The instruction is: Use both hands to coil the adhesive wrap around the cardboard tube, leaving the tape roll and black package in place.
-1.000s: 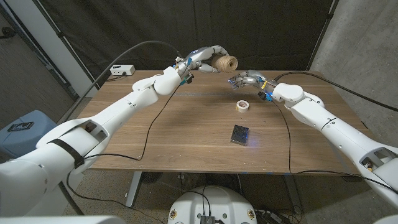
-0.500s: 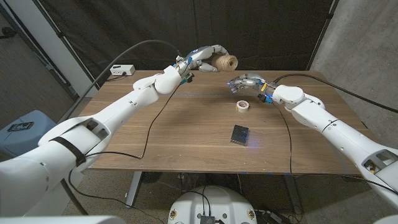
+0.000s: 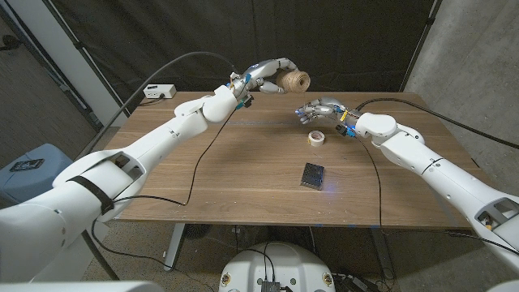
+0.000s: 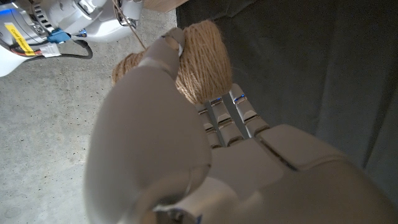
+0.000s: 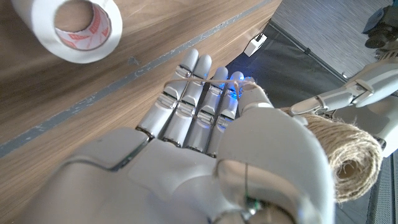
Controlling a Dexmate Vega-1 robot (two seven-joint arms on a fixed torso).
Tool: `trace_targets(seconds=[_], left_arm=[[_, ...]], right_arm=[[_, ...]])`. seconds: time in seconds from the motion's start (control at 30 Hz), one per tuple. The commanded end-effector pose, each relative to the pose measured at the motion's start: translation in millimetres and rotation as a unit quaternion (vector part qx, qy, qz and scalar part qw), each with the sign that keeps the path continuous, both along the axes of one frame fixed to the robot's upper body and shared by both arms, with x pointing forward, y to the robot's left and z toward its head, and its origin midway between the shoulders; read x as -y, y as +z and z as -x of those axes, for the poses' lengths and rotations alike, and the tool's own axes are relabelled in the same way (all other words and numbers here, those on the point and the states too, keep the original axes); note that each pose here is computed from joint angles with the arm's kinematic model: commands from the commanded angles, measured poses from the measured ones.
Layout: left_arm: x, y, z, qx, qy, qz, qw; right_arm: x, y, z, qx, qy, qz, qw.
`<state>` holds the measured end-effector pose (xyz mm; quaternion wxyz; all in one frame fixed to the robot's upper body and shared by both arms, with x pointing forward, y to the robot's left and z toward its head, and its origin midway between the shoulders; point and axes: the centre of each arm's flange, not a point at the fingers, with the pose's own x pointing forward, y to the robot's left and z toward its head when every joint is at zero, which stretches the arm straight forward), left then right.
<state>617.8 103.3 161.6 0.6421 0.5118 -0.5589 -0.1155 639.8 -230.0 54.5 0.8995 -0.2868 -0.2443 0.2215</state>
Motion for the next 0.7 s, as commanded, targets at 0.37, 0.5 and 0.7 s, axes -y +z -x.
trace_targets(seconds=[0.37,0.5,0.7], left_arm=[[-3.9,0.1,-2.4,0.0,0.004,0.004,1.0],[-6.5,0.1,-1.9,0.001,0.005,0.006,1.0],[-11.2,0.5,-1.1,-0.001,0.008,0.008,1.0]], right_arm=[[-8.2,-6.4,7.4,-0.005,0.012,0.005,0.9999],[-11.1,-7.3,8.5,-0.005,0.015,0.005,0.9999],[-17.4,-9.6,10.0,-0.009,0.018,0.007,0.9998]])
